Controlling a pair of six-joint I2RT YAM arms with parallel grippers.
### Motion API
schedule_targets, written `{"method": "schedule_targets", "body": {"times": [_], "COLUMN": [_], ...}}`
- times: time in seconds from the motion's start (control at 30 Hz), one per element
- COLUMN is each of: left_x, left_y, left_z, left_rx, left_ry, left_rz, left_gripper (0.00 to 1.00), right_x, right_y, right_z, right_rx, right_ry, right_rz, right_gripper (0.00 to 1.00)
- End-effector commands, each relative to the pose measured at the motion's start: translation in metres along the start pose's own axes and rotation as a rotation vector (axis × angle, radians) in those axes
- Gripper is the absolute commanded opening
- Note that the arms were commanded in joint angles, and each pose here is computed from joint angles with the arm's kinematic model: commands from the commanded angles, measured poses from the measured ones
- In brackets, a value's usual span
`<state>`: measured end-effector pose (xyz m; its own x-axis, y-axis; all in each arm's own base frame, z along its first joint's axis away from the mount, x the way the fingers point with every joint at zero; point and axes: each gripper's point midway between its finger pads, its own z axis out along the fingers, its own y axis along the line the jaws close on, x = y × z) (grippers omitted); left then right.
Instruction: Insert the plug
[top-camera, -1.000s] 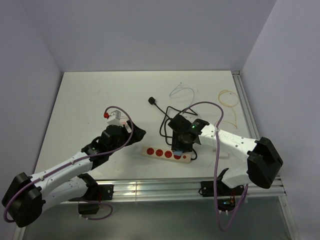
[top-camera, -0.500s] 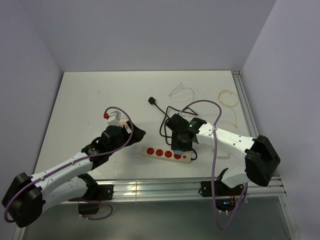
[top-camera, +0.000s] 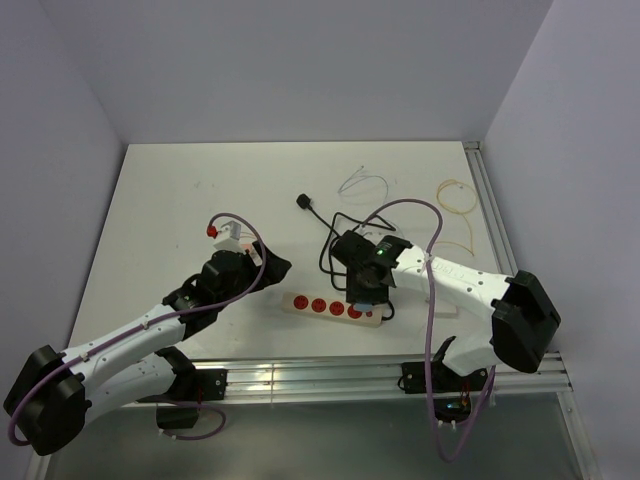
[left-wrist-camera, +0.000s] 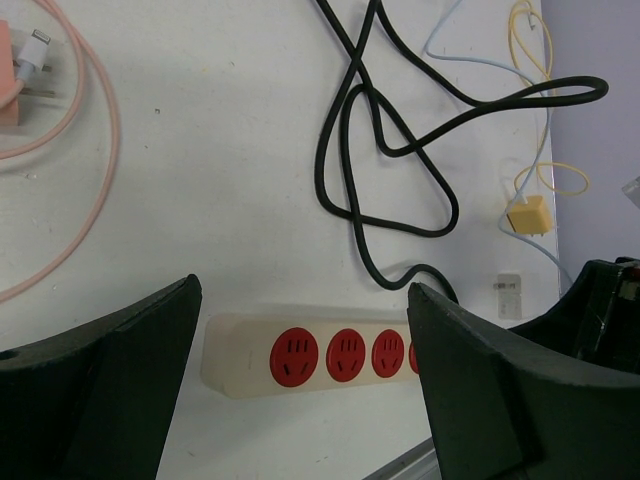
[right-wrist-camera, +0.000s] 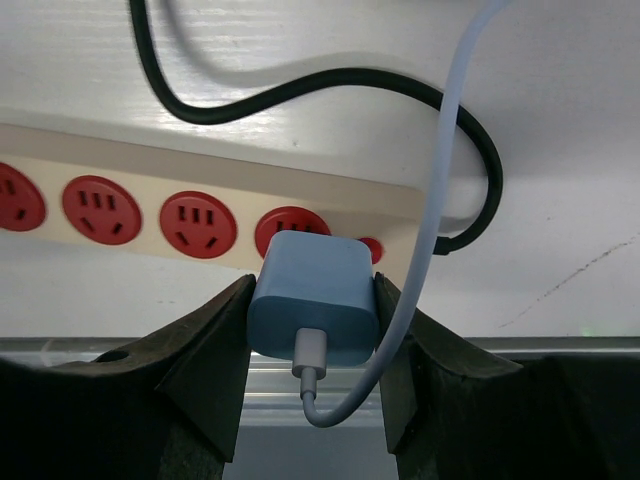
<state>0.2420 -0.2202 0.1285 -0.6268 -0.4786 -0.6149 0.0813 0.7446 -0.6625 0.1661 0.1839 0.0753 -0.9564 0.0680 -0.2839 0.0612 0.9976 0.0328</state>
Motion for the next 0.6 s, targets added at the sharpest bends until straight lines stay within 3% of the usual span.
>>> {"method": "schedule_targets", "body": {"times": [0.0, 0.57], "left_x": [-0.007, -0.010], "left_y": [-0.008, -0.008], "left_z": [-0.002, -0.005], "left_rx": [0.041, 0.042], "left_ry": [-0.021, -0.031], "left_rz": [0.005, 0.006], "left_gripper": [0.89, 0.89], "right_x": [-0.019, -0.008], "right_y": [0.011, 0.016], "right_z": [-0.022, -0.003], "right_rx": [-0.031, -0.040], "right_ry": [-0.081, -0.039], "right_rz": [0.003, 0.002], "right_gripper": [0.00, 0.00]}}
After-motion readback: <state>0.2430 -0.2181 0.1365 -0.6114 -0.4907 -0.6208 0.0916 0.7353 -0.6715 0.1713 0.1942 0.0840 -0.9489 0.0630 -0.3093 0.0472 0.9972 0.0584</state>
